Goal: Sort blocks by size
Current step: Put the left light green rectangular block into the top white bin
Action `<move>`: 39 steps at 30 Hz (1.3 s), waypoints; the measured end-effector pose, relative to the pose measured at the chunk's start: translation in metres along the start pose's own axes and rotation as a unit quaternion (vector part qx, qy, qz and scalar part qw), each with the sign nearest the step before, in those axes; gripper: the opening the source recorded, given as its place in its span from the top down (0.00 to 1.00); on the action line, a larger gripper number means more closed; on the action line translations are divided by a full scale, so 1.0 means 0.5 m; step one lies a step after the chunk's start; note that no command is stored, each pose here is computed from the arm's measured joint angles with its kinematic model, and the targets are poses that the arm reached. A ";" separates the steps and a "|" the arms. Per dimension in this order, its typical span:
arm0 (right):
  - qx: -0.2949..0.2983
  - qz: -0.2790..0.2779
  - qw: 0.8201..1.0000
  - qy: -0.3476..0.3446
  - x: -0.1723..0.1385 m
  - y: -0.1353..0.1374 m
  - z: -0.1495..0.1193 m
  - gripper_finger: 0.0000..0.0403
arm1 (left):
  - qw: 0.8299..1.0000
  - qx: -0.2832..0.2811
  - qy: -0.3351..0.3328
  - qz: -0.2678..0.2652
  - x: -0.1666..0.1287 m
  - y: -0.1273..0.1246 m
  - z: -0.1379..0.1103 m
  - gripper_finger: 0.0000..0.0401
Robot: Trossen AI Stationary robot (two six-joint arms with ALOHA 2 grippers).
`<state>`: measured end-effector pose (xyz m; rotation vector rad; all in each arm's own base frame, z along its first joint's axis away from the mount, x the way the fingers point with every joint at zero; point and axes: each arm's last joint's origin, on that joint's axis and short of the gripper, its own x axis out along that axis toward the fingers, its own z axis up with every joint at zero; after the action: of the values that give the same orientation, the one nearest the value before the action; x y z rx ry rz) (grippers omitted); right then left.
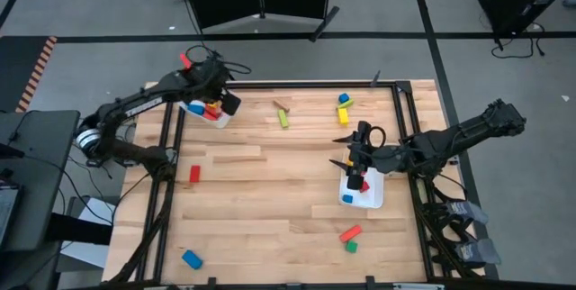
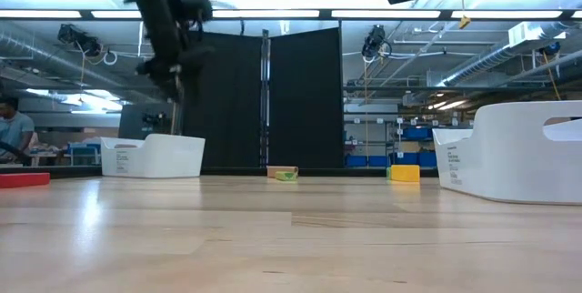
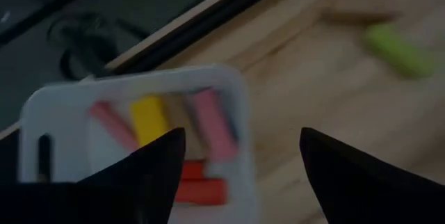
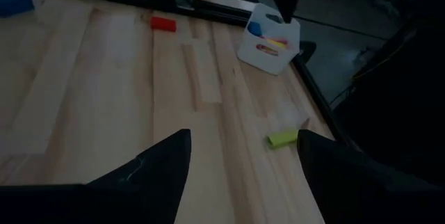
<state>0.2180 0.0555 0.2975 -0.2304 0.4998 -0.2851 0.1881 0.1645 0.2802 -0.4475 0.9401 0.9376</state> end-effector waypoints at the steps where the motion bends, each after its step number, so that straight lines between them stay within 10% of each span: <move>1: 0.004 -0.003 1.000 -0.001 0.002 -0.003 0.001 0.32 | 1.000 0.002 -0.014 -0.011 -0.015 -0.012 -0.003 0.29; 18: 0.169 -0.076 0.982 0.021 0.252 -0.096 -0.037 0.29 | 0.941 0.077 -0.239 -0.226 -0.246 -0.172 -0.089 0.42; 39: 0.263 -0.121 0.943 0.163 0.558 -0.154 -0.120 0.29 | 0.923 0.081 -0.282 -0.248 -0.294 -0.178 -0.116 0.43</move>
<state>0.4060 -0.1155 0.1464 0.2848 0.7038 -0.6915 0.1973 0.0054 0.3670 -0.2307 0.3403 0.4711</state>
